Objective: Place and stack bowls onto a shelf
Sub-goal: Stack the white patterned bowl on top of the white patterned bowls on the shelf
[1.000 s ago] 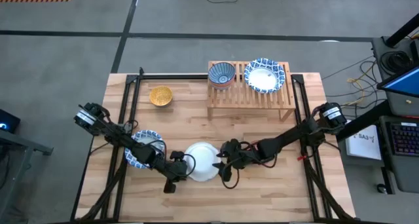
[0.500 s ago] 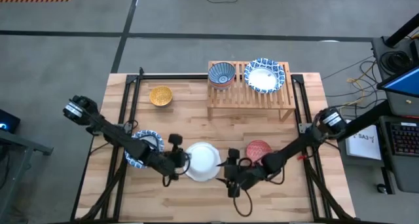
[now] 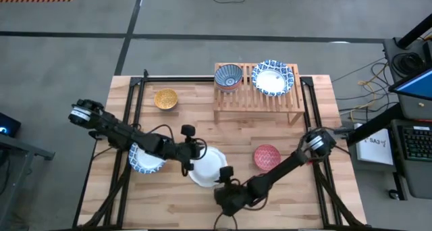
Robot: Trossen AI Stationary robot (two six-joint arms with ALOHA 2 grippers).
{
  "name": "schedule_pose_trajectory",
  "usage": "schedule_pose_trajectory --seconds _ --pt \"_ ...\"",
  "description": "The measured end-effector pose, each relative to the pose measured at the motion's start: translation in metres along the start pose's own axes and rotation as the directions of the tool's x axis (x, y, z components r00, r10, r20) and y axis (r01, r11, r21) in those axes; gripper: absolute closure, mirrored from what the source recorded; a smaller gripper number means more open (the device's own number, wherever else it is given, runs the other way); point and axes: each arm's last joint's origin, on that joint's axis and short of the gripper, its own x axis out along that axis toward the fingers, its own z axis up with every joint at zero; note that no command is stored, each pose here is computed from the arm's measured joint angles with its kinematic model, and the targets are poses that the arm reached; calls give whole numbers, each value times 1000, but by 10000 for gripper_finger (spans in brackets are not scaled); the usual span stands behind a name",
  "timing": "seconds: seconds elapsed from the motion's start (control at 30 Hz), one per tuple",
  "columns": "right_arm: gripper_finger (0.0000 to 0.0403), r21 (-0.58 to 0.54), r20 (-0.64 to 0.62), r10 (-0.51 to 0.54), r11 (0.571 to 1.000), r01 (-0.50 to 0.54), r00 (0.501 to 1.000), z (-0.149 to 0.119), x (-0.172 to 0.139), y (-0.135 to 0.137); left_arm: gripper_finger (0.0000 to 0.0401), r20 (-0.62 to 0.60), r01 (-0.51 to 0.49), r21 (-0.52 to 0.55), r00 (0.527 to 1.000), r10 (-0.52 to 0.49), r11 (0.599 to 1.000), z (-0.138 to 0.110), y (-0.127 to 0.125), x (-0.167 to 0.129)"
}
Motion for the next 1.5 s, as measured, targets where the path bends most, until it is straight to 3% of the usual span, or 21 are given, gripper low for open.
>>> schedule_pose_trajectory --seconds 0.17,0.43,0.6,0.77,0.93,1.2,1.33,1.5 --pt "168 -94 -120 -31 995 20 992 -3 15 7 363 41 158 4 987 -158 987 1 -4 0" --pt "192 -112 -141 -29 994 13 990 -2 21 2 363 48 147 -9 988 -146 989 -8 -3 3" --pt "253 -50 -202 89 994 -101 975 -4 36 -12 363 64 166 -37 985 -163 985 -17 -4 5" --pt "324 71 -297 267 964 -258 917 -18 65 -26 363 100 187 -75 979 -179 979 -21 -6 5" --pt "387 89 -328 296 955 -282 897 -27 80 -30 363 131 190 -83 975 -178 978 -19 -6 4" --pt "394 118 -233 299 953 -278 925 -1 50 -43 363 233 204 -100 956 -177 974 -2 3 -20" --pt "394 150 -208 262 961 -234 942 9 33 -55 363 342 302 -80 903 -258 950 10 2 -47" --pt "395 239 -113 248 947 -216 962 29 12 -80 359 345 404 -117 873 -345 907 9 -13 -72"
